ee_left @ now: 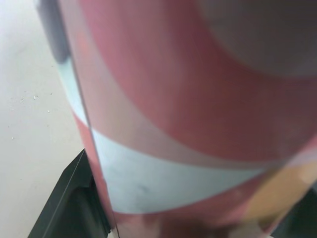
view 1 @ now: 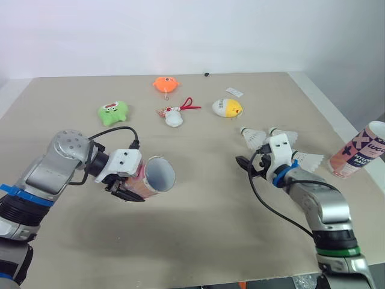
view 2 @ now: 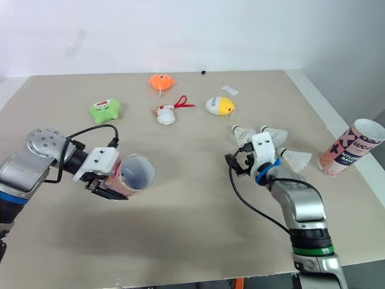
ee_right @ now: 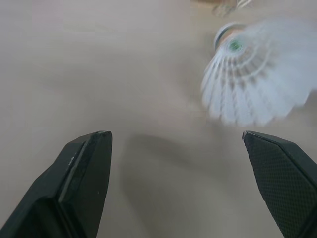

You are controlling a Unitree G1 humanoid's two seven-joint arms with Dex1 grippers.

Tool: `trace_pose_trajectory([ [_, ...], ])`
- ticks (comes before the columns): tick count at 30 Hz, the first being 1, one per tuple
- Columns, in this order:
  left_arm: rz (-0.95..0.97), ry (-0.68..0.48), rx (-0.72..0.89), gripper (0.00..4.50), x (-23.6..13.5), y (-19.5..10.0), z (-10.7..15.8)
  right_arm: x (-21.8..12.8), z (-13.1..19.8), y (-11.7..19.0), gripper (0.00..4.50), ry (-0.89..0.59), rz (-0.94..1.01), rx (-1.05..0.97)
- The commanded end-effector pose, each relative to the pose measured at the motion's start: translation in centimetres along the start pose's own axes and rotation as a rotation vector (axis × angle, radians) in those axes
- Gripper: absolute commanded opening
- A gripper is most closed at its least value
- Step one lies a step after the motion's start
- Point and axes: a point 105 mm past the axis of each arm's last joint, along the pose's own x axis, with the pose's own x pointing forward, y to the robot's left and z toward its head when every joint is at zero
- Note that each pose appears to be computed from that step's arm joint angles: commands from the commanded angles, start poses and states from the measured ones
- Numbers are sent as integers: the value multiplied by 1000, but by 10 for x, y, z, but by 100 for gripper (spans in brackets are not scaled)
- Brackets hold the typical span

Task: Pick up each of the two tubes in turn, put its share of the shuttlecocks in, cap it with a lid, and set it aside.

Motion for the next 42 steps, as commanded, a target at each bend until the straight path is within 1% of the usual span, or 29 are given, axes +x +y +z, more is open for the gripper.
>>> trace_pose_trajectory([
  [1, 6, 13, 28, 312, 0, 0, 4, 9, 17, -1, 450, -60, -4, -30],
  [5, 2, -3, 24, 312, 3, -1, 8, 22, 19, -4, 450, -65, -15, -39],
  [13, 4, -14, 18, 312, 4, -6, 12, 45, 16, -25, 450, -53, -115, -53],
  [15, 9, -17, 15, 305, 3, -7, 13, 49, 16, -32, 410, -56, -143, -53],
  [16, 11, -18, 14, 305, 3, -7, 14, 50, 16, -34, 377, -58, -152, -52],
  [18, 13, -19, 8, 305, 4, -9, 14, 52, 20, -35, 331, -85, -150, -44],
  [20, 12, -19, 2, 305, 5, -11, 14, 54, 24, -31, 229, -112, -128, -37],
  [21, 12, -19, -2, 305, 5, -12, 14, 54, 27, -28, 192, -125, -113, -34],
  [22, 10, -18, -6, 305, 5, -12, 13, 54, 30, -25, 164, -140, -94, -34],
  [23, 9, -18, -10, 305, 6, -13, 13, 54, 32, -22, 93, -155, -79, -38],
  [25, 8, -17, -14, 305, 7, -13, 12, 50, 40, -17, 24, -196, -54, -54],
  [26, 7, -16, -15, 305, 8, -13, 11, 47, 45, -15, 8, -220, -44, -66],
  [28, 7, -15, -16, 305, 8, -13, 11, 42, 53, -12, 8, -255, -30, -79],
  [29, 6, -26, -19, 305, 9, -13, 13, 34, 58, -7, 8, -268, 20, -74],
  [31, 0, -41, -21, 305, 10, -14, 17, 14, 70, 11, 8, -300, 153, -111],
  [33, -7, -45, -23, 305, 11, -14, 17, -17, 82, 37, 8, -326, 340, -171],
  [36, -13, -43, -26, 305, 12, -14, 17, -70, 82, 79, 8, -286, 659, -309],
  [38, -19, -39, -26, 305, 13, -13, 16, -94, 76, 96, 8, -235, 796, -399],
  [40, -26, -36, -25, 305, 13, -12, 15, -106, 74, 108, 8, -197, 869, -472],
  [42, -31, -32, -25, 305, 14, -10, 15, -107, 77, 117, 8, -189, 903, -506],
])
